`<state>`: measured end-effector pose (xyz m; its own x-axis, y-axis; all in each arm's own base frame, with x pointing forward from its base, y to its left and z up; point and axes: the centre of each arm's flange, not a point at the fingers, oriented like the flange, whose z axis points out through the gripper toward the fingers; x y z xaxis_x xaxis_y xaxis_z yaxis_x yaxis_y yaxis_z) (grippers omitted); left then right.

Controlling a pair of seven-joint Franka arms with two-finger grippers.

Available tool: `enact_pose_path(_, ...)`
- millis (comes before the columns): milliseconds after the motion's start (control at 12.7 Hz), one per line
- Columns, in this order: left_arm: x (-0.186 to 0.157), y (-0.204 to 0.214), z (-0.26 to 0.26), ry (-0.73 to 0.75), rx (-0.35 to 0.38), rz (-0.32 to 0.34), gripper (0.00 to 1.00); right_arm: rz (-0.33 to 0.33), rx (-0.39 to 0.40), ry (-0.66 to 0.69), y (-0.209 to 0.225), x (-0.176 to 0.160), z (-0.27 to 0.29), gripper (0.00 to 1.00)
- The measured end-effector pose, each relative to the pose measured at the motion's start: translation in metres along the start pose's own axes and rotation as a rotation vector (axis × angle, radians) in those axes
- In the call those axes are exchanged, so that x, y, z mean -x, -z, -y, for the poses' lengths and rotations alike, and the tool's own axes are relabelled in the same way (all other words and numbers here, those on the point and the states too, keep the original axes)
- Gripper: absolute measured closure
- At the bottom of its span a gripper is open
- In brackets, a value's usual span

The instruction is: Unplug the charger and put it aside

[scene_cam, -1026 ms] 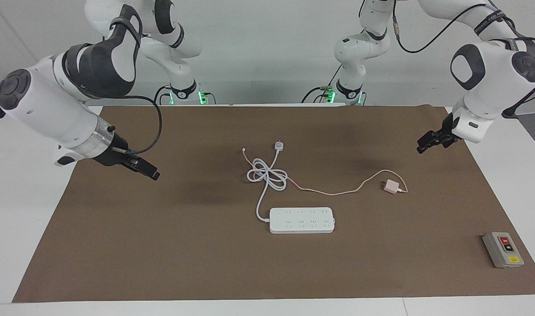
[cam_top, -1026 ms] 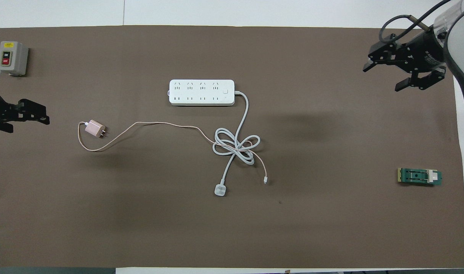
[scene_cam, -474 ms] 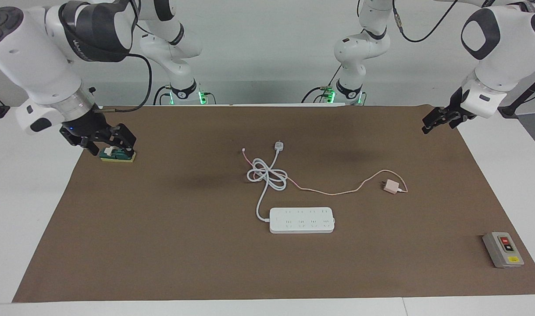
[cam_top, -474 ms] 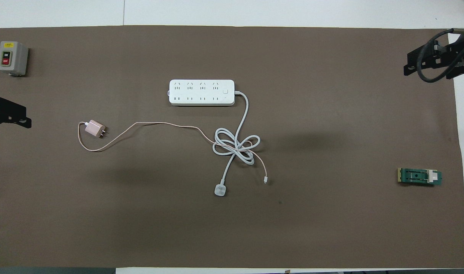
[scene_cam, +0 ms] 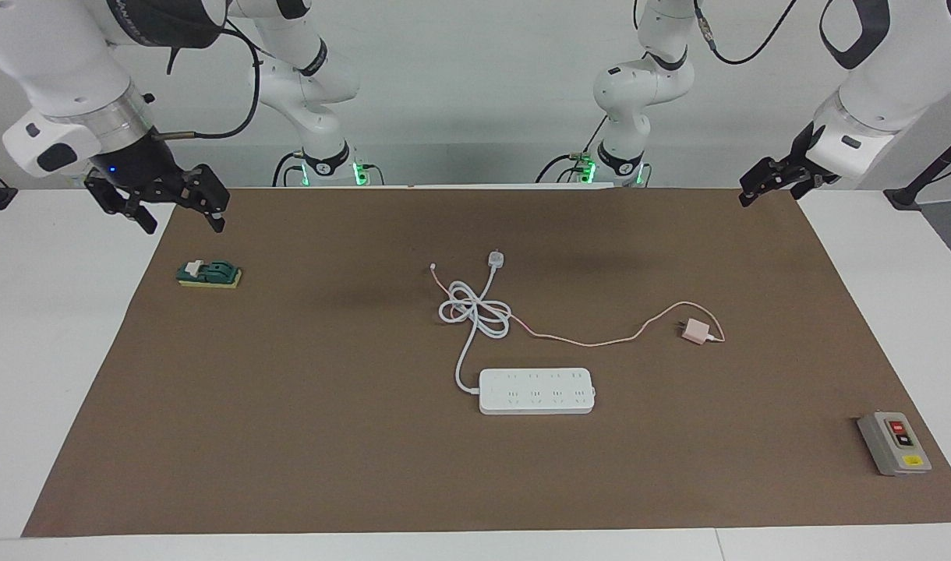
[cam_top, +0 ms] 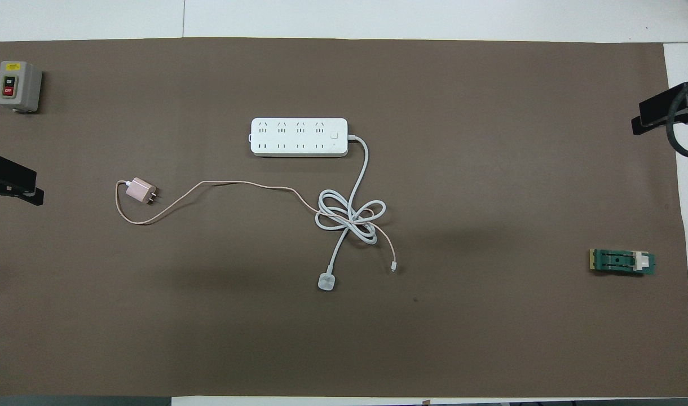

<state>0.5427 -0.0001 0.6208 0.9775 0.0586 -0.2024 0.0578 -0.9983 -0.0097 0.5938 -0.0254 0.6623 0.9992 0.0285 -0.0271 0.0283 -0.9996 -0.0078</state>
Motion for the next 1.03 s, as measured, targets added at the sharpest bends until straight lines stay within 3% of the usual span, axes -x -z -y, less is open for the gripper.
enact_pose_path(395,0.014,0.022,-0.018,-0.051,-0.010,-0.061,0.00,0.062,-0.011,0.017,-0.016,0.035,-0.007,0.00)
enact_pose_path(789,0.017,0.025,-0.013,-0.049,-0.006,-0.065,0.00,0.032,-0.005,0.026,-0.019,0.058,-0.015,0.00)
enact_pose_path(1026,0.021,0.030,-0.015,-0.054,-0.006,-0.074,0.00,-0.024,0.022,0.031,-0.015,0.054,-0.014,0.00)
